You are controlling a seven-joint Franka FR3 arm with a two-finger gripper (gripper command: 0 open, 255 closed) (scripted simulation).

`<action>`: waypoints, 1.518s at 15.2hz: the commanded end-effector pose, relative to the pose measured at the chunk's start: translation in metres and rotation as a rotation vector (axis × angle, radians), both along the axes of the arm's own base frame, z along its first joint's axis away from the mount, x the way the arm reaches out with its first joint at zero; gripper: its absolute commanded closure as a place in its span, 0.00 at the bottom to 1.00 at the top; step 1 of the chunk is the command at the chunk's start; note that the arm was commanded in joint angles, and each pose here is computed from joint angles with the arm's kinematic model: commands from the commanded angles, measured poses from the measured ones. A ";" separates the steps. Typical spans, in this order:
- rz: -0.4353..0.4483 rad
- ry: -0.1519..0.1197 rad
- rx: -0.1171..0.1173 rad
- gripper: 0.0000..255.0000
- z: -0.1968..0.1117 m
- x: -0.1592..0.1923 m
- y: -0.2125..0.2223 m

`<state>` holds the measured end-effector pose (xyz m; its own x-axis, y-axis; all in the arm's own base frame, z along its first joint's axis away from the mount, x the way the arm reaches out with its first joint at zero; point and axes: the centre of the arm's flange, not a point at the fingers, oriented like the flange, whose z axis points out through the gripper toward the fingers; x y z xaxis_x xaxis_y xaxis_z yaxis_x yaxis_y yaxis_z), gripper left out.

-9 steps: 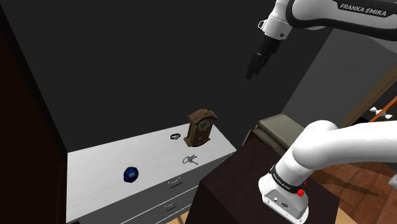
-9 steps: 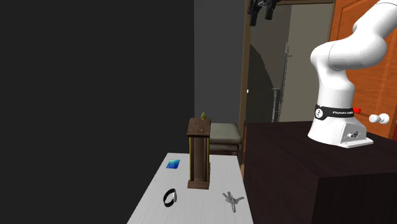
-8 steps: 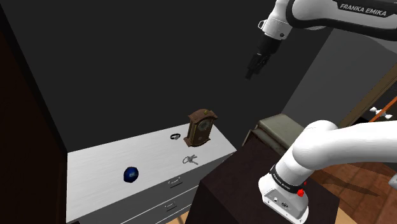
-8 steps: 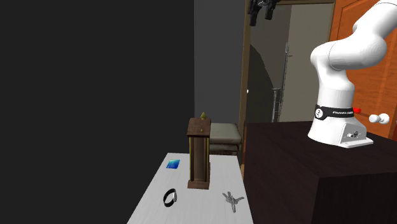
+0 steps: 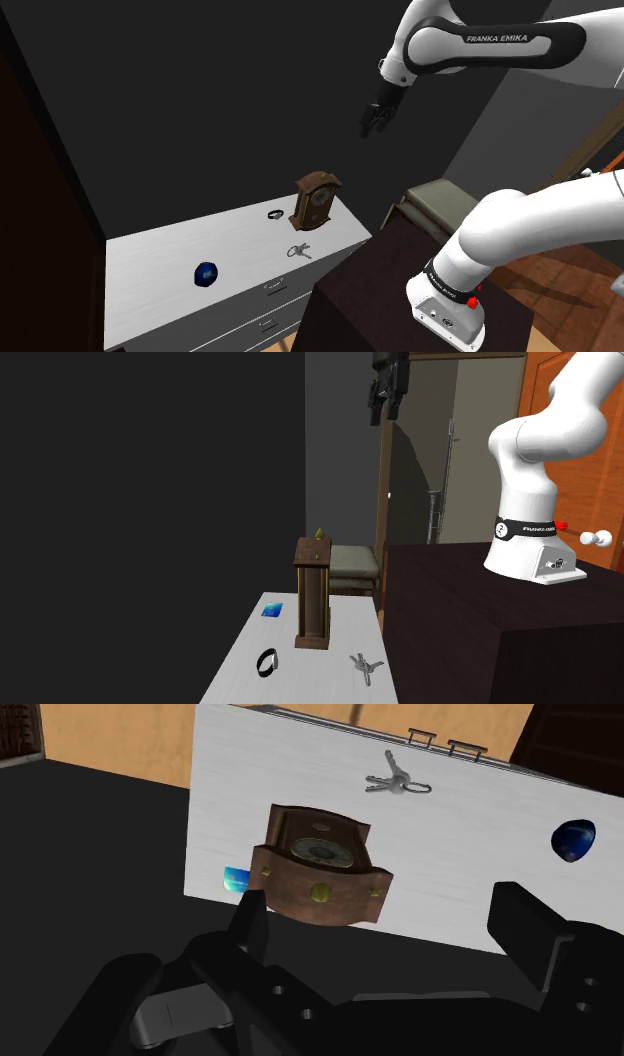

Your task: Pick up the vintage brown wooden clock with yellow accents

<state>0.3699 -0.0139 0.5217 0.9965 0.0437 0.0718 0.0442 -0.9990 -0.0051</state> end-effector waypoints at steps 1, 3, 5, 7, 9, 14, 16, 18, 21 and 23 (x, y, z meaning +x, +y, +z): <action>-0.028 0.006 0.003 0.00 -0.023 0.016 0.001; -0.055 0.014 0.007 0.00 -0.044 0.032 0.000; -0.082 0.022 0.010 0.00 -0.066 0.048 -0.002; -0.108 0.030 0.013 0.00 -0.088 0.064 -0.003; -0.135 0.038 0.016 0.00 -0.110 0.079 -0.006; -0.202 0.058 0.024 0.00 -0.166 0.117 -0.012; -0.229 0.066 0.028 0.00 -0.189 0.131 -0.015; -0.255 0.074 0.031 0.00 -0.211 0.145 -0.019; -0.255 0.074 0.031 0.00 -0.226 0.145 -0.019; -0.255 0.074 0.031 0.00 -0.237 0.145 -0.019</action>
